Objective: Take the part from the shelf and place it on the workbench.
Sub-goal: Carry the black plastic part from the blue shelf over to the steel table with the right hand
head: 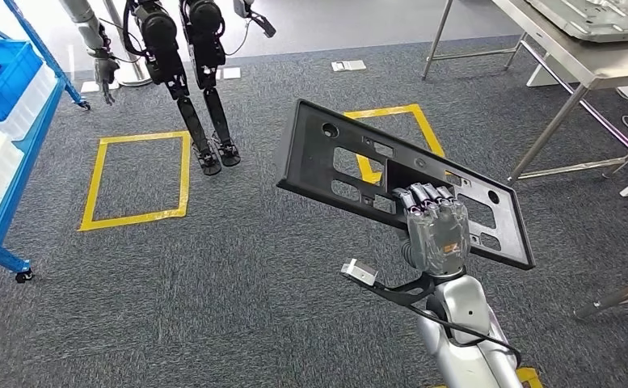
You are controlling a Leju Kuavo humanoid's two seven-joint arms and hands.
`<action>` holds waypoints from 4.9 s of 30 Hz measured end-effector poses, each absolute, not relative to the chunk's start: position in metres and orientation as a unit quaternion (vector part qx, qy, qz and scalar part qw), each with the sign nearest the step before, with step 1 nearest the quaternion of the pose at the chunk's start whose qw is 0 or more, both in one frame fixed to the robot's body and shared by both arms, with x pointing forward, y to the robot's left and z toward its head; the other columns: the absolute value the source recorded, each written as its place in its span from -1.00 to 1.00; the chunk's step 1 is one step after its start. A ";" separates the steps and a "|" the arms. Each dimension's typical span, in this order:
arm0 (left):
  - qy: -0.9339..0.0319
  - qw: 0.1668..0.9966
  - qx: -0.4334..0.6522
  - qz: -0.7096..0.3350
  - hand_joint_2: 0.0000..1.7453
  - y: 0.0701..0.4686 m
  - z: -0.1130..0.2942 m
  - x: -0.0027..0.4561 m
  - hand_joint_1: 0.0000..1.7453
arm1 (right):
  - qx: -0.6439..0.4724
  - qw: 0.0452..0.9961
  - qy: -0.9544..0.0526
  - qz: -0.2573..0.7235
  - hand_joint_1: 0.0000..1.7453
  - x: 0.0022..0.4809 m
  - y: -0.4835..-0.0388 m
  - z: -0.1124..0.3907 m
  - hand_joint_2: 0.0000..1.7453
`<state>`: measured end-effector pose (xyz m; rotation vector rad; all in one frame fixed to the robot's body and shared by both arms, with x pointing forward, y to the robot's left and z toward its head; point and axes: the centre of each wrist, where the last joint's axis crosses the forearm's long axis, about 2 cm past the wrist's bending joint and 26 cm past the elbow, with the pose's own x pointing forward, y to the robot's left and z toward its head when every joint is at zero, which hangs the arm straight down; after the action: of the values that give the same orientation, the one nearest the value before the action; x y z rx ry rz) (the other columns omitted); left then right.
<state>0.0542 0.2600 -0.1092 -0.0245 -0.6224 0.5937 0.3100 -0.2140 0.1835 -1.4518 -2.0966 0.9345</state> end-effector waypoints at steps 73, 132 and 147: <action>-0.302 0.927 -0.035 0.218 1.00 0.265 -0.104 0.085 -1.00 | -0.656 0.241 -0.577 0.423 1.00 0.349 -0.301 0.139 1.00; -0.337 0.914 -0.041 0.222 1.00 0.269 -0.099 0.111 -1.00 | -0.661 0.235 -0.564 0.436 1.00 0.409 -0.319 0.178 1.00; -0.333 0.915 -0.033 0.226 1.00 0.273 -0.100 0.106 -1.00 | -0.642 0.259 -0.552 0.464 1.00 0.410 -0.313 0.157 1.00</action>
<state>0.1058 0.2726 -0.1002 -0.0684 -0.6855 0.4649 0.4096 -0.3129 0.1574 -1.7403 -1.4961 1.2575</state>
